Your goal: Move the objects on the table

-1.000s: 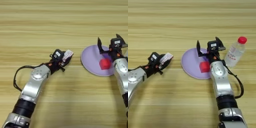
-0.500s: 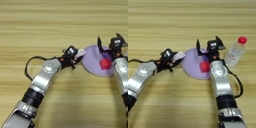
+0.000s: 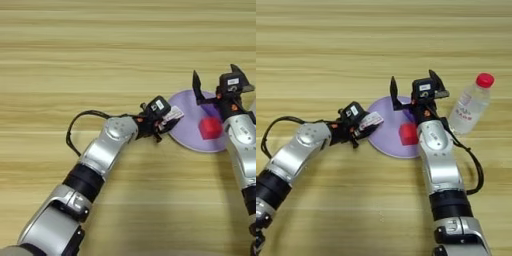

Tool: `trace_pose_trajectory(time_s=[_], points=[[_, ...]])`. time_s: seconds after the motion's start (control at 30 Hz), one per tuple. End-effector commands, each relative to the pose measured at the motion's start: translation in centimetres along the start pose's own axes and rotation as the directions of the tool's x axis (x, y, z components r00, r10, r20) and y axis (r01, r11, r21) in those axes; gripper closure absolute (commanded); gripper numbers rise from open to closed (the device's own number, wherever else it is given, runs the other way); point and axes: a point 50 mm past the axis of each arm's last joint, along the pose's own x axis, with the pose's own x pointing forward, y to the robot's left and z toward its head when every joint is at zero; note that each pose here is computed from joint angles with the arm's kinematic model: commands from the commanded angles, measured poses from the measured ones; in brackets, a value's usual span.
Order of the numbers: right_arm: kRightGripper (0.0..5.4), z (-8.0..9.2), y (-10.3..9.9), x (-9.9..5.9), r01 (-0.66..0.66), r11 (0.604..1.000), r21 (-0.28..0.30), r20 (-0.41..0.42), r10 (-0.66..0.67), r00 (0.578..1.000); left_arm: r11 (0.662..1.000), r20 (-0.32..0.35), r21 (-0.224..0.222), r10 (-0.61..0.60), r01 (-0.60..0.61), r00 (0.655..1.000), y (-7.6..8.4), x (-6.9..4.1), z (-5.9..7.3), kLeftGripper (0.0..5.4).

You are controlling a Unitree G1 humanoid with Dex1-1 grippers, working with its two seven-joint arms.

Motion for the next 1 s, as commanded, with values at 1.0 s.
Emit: trace_pose_trajectory(time_s=[1.0], points=[[0.00,0.0,0.5,-0.1,0.001,1.000,0.001,-0.013,-0.001,1.000,0.993,0.011,0.114,-0.042,0.041,0.999,-1.2,2.1,1.5,1.84]])
